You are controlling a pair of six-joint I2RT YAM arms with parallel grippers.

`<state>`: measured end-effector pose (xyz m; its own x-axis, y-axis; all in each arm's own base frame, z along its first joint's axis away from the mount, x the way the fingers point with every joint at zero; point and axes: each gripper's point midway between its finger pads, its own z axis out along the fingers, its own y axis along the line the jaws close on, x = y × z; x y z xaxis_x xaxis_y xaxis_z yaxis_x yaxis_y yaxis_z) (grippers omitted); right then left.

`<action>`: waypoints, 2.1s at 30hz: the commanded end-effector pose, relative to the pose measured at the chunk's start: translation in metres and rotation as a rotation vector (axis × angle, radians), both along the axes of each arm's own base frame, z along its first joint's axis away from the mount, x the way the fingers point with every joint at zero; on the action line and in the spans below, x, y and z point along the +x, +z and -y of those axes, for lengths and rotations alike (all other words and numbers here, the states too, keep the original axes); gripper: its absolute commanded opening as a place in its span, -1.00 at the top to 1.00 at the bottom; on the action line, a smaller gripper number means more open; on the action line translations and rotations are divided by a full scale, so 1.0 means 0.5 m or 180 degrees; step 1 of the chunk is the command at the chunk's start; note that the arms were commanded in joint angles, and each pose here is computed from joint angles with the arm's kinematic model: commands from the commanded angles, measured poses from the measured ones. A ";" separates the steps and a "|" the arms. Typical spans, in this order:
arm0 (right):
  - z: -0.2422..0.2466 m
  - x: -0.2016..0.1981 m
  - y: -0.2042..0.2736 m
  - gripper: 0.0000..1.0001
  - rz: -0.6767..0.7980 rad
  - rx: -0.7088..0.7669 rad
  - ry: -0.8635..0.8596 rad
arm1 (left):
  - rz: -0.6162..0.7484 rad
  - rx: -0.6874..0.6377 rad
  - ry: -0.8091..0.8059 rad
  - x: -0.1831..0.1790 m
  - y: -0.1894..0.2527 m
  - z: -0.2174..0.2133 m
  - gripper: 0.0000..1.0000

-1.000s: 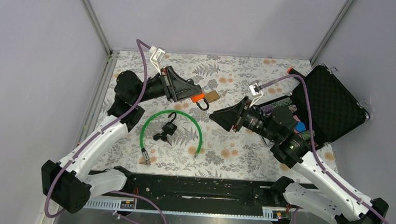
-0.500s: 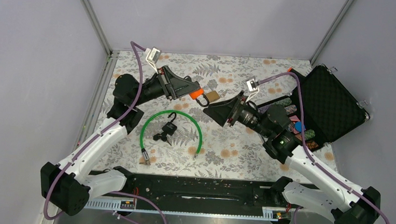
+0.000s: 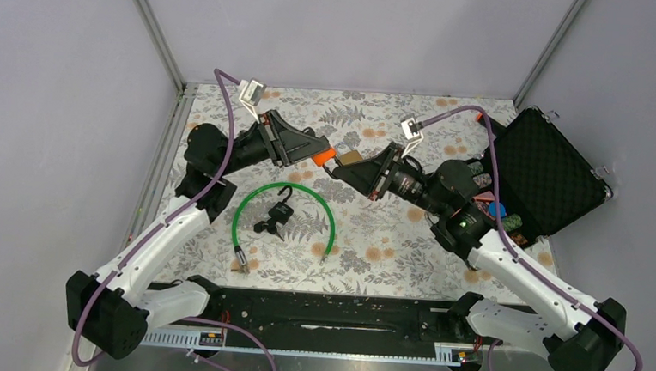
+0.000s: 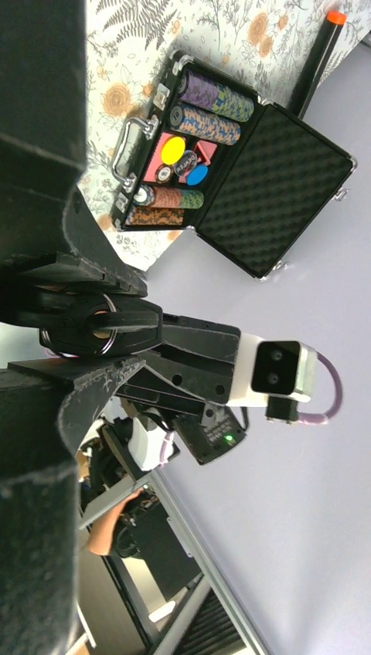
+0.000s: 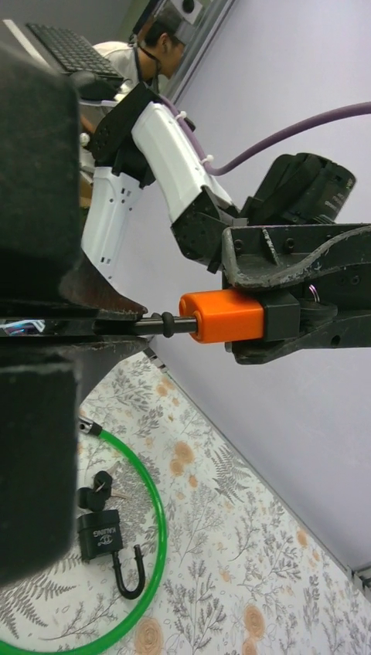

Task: Lock with the key
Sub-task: Lock the lock.

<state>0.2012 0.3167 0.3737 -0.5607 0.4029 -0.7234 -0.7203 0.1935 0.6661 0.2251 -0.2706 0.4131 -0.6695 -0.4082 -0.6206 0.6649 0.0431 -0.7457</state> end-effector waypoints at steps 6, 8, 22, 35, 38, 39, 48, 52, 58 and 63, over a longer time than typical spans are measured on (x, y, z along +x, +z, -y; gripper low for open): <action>0.031 -0.067 0.087 1.00 0.0468 -0.0281 0.0245 | 0.0644 0.0472 -0.0492 -0.090 -0.013 -0.009 0.84; 0.038 -0.071 0.091 1.00 0.0466 -0.0327 0.0227 | 0.0674 0.0443 -0.0553 -0.097 -0.016 -0.009 0.82; 0.052 -0.078 0.096 1.00 0.0375 -0.0620 0.0254 | 0.0789 0.0312 -0.0955 -0.133 -0.032 -0.008 1.00; 0.013 -0.022 0.105 1.00 0.0405 -0.0305 0.0104 | 0.0315 0.0172 -0.1026 -0.134 -0.071 0.024 1.00; 0.009 -0.010 0.104 1.00 0.0403 -0.0276 0.0049 | 0.0242 0.0152 -0.1033 -0.133 -0.078 0.031 1.00; 0.007 -0.006 0.104 1.00 0.0392 -0.0257 0.0031 | 0.0236 0.0151 -0.1039 -0.134 -0.080 0.033 1.00; 0.024 0.030 0.138 1.00 0.0392 0.0126 -0.0361 | -0.0046 0.0156 -0.1098 -0.138 -0.132 0.073 1.00; 0.038 0.040 0.161 1.00 0.0415 0.0260 -0.0515 | -0.0147 0.0182 -0.1108 -0.145 -0.158 0.087 1.00; 0.042 0.053 0.175 1.00 0.0378 0.0478 -0.0614 | -0.0210 0.0197 -0.1178 -0.160 -0.175 0.112 1.00; 0.060 0.063 0.188 1.00 0.0380 0.0597 -0.0787 | -0.0270 0.0178 -0.1184 -0.166 -0.186 0.115 1.00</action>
<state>0.2094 0.3009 0.3544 -0.6167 0.3286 -0.7154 -0.6144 0.3672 0.6983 0.2208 -0.2956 0.3757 -0.6585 -0.4666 -0.5904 0.6790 -0.0302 -0.7335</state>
